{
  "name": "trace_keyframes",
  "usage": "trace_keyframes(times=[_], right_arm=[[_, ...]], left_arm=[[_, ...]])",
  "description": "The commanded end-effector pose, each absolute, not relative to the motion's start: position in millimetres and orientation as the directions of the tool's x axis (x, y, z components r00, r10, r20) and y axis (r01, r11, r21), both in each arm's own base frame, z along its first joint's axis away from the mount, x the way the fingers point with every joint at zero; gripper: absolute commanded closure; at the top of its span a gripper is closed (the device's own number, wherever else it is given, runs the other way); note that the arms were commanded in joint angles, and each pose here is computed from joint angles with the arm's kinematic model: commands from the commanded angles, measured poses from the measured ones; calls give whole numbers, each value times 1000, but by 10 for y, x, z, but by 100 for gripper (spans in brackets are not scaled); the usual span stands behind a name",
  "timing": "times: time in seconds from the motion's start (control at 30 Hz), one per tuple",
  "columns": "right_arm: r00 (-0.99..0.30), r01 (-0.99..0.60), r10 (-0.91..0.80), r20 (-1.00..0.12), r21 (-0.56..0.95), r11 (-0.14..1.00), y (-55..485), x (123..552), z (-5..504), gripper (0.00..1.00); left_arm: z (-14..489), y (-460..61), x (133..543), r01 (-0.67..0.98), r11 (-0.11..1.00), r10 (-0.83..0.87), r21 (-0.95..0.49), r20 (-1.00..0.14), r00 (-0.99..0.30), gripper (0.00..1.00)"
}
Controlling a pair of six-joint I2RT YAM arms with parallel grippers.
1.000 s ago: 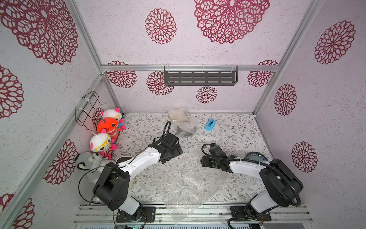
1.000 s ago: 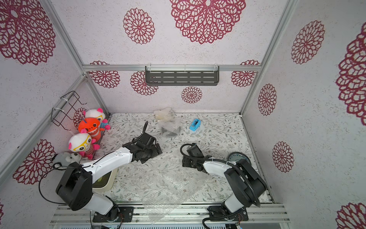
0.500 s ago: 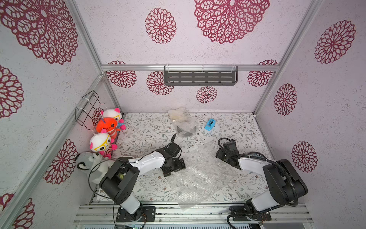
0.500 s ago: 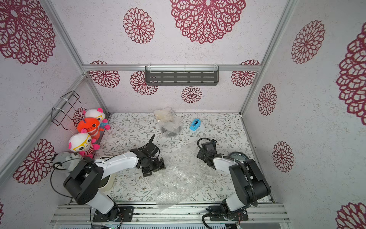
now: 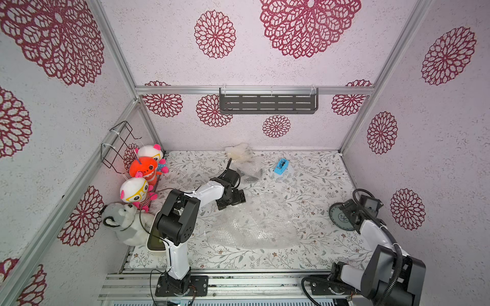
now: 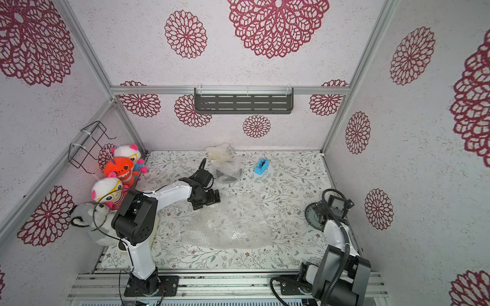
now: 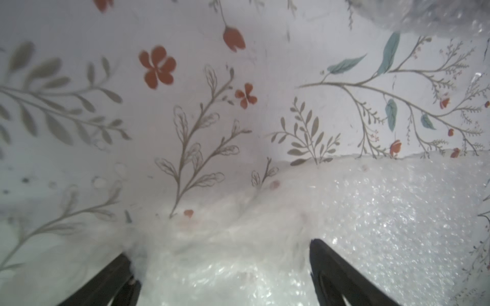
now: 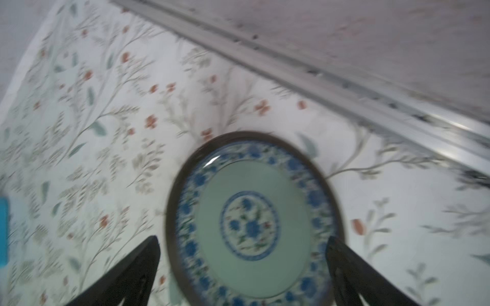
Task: Wrap dinner plates in bubble wrap
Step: Adjust the bubble wrap at the center of the board, then pick up the plate at the center of the board.
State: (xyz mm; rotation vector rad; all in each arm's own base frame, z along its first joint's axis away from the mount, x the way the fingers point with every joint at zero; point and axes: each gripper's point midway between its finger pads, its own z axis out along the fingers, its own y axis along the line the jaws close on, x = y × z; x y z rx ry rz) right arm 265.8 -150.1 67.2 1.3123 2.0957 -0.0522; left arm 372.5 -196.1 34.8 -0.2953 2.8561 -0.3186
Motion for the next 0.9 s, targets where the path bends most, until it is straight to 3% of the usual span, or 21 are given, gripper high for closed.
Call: trace_keyframes(times=[0.0, 0.23, 0.47, 0.63, 0.87], right_arm=[[-308, 844, 795, -522, 236, 481, -1628, 2405, 549, 1], [-384, 769, 830, -404, 359, 530, -1496, 2629, 306, 15], [-416, 759, 836, -358, 370, 536, -1433, 2657, 74, 65], [-422, 726, 813, -400, 387, 568, -1429, 2696, 195, 100], [-413, 481, 752, -514, 578, 659, -1062, 2966, 1041, 100]], left_arm=[[839, -1919, 3756, -115, 963, -194, -243, -329, -924, 2], [1154, -1651, 3460, -218, 939, -308, -265, -371, -876, 2], [1227, -1126, 3094, -378, 902, -432, -209, -440, -788, 2], [1334, -613, 2810, -532, 843, -493, -81, -513, -702, 2], [1307, -662, 2714, -495, 842, -528, -216, -522, -670, 2]])
